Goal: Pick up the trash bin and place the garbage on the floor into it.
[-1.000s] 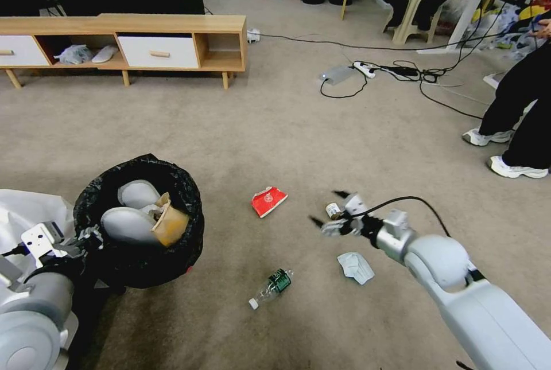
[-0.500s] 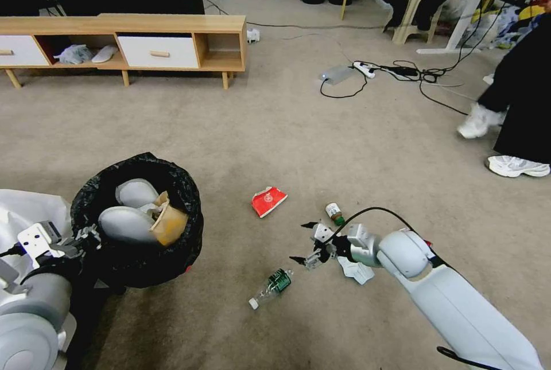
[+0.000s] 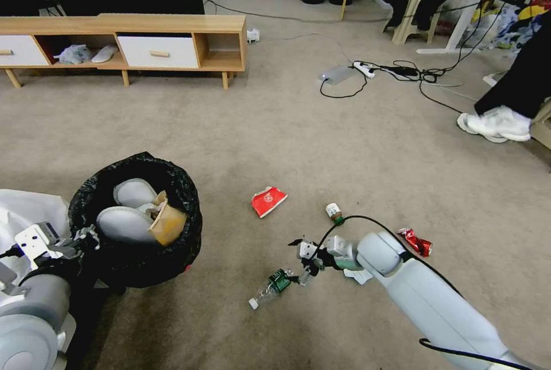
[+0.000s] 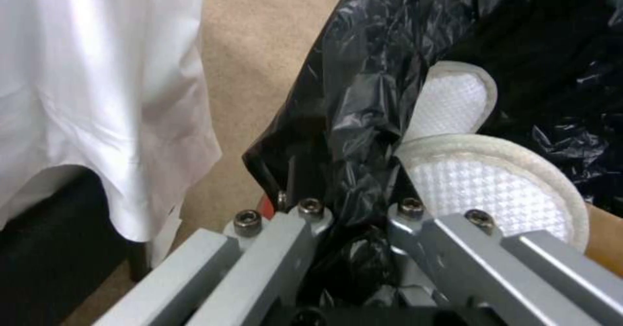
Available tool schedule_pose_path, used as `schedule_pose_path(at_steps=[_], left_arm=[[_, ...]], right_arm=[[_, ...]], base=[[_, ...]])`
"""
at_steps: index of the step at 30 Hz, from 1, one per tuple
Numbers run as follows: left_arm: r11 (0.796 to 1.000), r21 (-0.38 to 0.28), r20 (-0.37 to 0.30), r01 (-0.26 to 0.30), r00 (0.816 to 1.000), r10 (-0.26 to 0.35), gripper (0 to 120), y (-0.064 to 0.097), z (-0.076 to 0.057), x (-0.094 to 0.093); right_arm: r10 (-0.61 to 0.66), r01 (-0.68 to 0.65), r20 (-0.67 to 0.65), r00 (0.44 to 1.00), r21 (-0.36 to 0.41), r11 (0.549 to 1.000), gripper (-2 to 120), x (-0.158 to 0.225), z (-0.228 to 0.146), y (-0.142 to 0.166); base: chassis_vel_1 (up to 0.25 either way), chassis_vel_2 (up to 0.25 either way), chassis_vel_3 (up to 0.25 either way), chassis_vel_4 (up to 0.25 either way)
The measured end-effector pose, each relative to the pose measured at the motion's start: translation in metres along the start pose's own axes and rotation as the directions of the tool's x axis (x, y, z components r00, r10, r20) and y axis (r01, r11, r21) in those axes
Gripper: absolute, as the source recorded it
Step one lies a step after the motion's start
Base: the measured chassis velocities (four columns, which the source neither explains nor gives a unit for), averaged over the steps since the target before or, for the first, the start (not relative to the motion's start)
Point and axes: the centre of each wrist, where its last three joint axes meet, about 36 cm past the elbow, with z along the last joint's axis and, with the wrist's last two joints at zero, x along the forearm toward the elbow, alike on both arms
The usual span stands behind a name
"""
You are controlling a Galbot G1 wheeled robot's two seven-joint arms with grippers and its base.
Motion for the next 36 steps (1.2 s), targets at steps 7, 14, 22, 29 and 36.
schedule_pose_path(at_steps=[7,14,22,29,36], left_arm=[[1.000,0.004,0.006,0.012,1.000,-0.012,4,0.005,-0.002,0.000],[1.000,0.010,0.005,0.016,1.000,-0.016,4,0.008,-0.003,-0.002],[1.000,0.013,0.004,0.013,1.000,-0.013,4,0.008,-0.002,-0.004],[1.000,0.016,0.003,0.013,1.000,-0.014,4,0.008,-0.002,-0.005],[1.000,0.018,0.003,0.015,1.000,-0.015,4,0.009,-0.001,-0.006]], right_arm=[[-0.033,0.034,-0.036,0.999,0.049,0.998,100,-0.031,-0.006,-0.003],[-0.066,0.071,-0.065,0.996,0.079,0.994,100,-0.055,-0.006,0.003],[-0.085,0.091,-0.075,0.994,0.082,0.992,100,-0.073,-0.001,0.012],[-0.083,0.096,-0.109,0.991,0.122,0.988,100,-0.086,0.009,0.015],[-0.082,0.112,-0.161,0.984,0.189,0.976,100,-0.100,0.022,0.019]], base=[[0.000,0.000,0.000,0.000],[0.000,0.000,0.000,0.000],[0.000,0.000,0.000,0.000],[0.000,0.000,0.000,0.000],[0.000,0.000,0.000,0.000]])
